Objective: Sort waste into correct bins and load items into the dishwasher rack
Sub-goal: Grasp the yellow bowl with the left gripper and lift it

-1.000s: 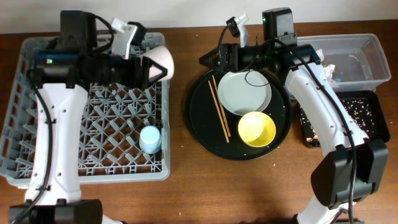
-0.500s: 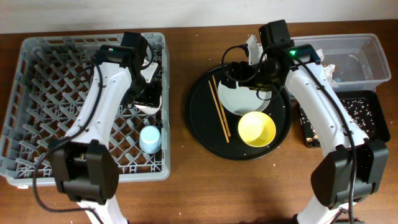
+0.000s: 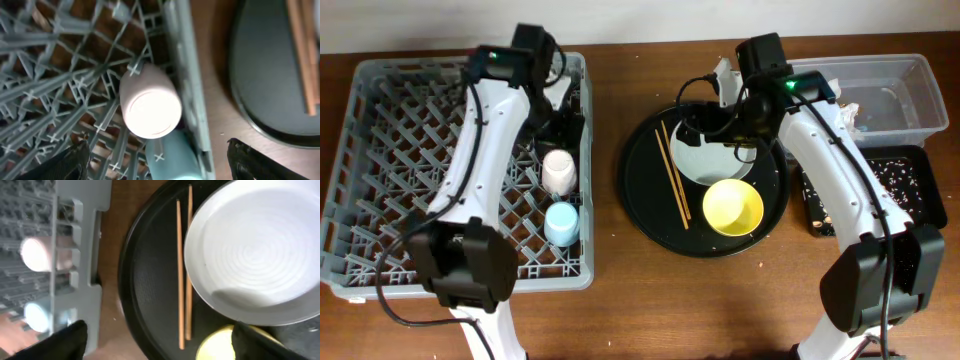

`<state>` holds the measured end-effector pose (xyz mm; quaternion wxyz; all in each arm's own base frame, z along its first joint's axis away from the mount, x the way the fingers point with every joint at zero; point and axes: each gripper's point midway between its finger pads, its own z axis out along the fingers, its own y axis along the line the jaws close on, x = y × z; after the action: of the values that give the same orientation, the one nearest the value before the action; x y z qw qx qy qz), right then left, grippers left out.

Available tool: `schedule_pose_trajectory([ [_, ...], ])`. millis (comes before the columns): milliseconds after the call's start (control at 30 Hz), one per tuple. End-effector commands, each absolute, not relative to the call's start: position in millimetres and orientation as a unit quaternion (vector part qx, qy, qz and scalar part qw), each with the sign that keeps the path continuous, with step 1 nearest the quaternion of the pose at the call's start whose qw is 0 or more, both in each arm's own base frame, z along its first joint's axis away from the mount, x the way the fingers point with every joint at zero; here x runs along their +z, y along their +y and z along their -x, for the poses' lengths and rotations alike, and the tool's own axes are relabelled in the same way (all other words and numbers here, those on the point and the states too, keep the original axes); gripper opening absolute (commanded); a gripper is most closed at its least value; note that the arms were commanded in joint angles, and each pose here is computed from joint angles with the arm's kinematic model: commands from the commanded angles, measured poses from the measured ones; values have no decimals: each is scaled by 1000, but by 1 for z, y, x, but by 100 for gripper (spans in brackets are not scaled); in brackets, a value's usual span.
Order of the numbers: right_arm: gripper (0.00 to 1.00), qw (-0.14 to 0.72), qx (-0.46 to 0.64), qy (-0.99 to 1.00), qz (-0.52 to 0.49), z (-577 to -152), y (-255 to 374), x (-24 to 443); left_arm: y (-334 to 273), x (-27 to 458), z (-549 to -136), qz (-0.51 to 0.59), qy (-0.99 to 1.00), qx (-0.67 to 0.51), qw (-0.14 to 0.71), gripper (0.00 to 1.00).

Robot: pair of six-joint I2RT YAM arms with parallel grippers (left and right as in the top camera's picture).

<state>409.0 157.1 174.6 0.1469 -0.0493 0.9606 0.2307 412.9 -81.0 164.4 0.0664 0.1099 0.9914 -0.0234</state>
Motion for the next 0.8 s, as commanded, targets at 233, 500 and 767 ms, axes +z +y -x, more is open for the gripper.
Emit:
schedule_pose_trajectory([
  [233, 66, -17, -11, 999, -29, -332, 45, 88, -180, 213, -428, -193, 956, -151, 161, 86],
  [500, 39, 10, -18, 999, -38, -333, 41, 38, -176, 214, -434, -191, 957, -138, 171, 87],
  [767, 33, 18, 14, 1000, -2, -334, 75, 40, -176, 214, -433, -191, 957, -138, 170, 87],
])
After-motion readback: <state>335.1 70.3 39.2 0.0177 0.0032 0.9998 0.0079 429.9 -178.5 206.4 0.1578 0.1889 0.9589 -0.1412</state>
